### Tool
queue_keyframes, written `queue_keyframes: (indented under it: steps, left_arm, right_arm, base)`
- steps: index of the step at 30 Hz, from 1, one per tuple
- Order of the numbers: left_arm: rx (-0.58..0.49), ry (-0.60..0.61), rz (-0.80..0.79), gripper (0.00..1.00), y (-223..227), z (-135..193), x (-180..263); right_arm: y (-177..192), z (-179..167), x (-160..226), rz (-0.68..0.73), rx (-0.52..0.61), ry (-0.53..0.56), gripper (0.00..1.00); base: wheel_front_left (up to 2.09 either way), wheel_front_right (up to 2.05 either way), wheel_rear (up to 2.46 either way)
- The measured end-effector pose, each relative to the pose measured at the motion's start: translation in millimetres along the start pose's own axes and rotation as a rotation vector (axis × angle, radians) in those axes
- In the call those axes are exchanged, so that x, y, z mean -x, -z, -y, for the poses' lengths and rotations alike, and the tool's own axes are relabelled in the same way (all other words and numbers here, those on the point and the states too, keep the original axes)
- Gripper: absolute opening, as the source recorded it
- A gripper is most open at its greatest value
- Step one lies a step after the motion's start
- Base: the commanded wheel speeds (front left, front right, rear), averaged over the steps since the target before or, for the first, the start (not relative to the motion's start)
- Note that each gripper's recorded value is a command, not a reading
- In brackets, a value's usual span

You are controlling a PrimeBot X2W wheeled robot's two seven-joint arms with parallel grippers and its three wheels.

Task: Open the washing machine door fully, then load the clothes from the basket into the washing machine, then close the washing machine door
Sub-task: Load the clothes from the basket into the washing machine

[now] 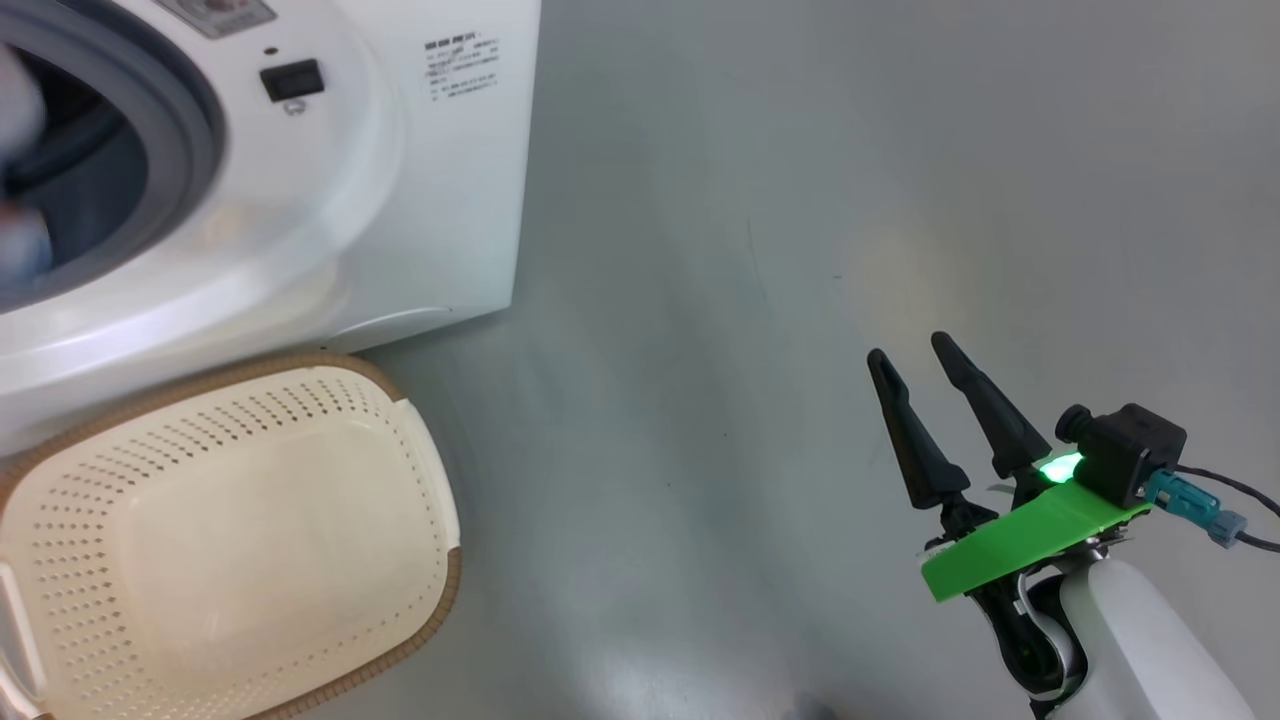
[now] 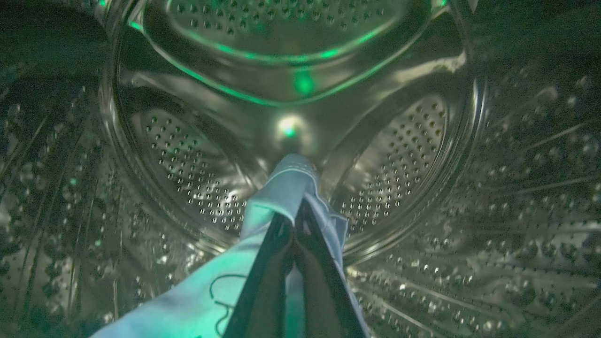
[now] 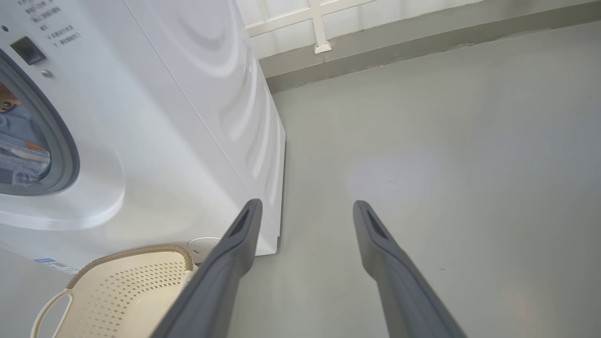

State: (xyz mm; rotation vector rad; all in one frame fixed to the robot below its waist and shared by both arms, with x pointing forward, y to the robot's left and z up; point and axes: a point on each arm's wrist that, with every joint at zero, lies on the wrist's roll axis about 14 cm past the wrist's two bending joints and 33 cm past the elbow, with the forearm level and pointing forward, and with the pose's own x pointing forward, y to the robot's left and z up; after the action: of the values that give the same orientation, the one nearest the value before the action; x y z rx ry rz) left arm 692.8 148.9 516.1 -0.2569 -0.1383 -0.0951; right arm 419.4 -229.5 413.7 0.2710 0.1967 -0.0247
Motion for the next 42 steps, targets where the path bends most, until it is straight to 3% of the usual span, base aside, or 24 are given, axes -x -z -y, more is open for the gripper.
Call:
queue_keyframes:
  steps: [6, 12, 13, 15, 16, 17, 24, 32, 42]
  left_arm:
    - [-0.013, -0.001, 0.124, 0.0, -30, 1, -8]
    - [-0.013, -0.02, -0.058, 0.0, 35, -4, 13]
    - [-0.014, -0.022, -0.083, 0.07, 42, -5, 16]
    - [-0.014, -0.03, -0.133, 0.45, 57, -8, 21]
    - [-0.017, -0.031, -0.166, 0.89, 66, -8, 25]
    - [-0.018, -0.033, -0.198, 1.0, 75, -9, 29]
    - [-0.029, -0.037, -0.316, 1.0, 103, -11, 46]
    - [-0.014, -0.045, -0.304, 1.0, 91, -12, 49]
    - [0.018, -0.056, -0.325, 1.0, 93, -11, 95]
  right_arm:
    - [4, 0, -4, -0.007, -0.007, 0.005, 1.0]
    - [6, -3, -5, -0.011, -0.013, -0.001, 1.0]
    - [6, -4, -5, -0.011, -0.013, -0.002, 1.0]
    - [6, -4, -5, -0.011, -0.014, -0.004, 1.0]
    - [6, -5, -5, -0.01, -0.015, -0.005, 1.0]
    - [6, -5, -5, -0.009, -0.015, -0.006, 1.0]
    - [3, -7, -6, -0.002, -0.013, -0.015, 1.0]
    - [-3, -10, -5, 0.013, -0.007, -0.03, 1.0]
    - [-23, -13, -3, 0.057, 0.018, -0.057, 1.0]
  base:
    - [0.0, 0.0, 0.0]
    - [0.0, 0.0, 0.0]
    - [0.0, 0.0, 0.0]
    - [0.0, 0.0, 0.0]
    - [0.0, 0.0, 0.0]
    - [0.0, 0.0, 0.0]
    - [0.0, 0.0, 0.0]
    - [0.0, 0.0, 0.0]
    - [0.0, 0.0, 0.0]
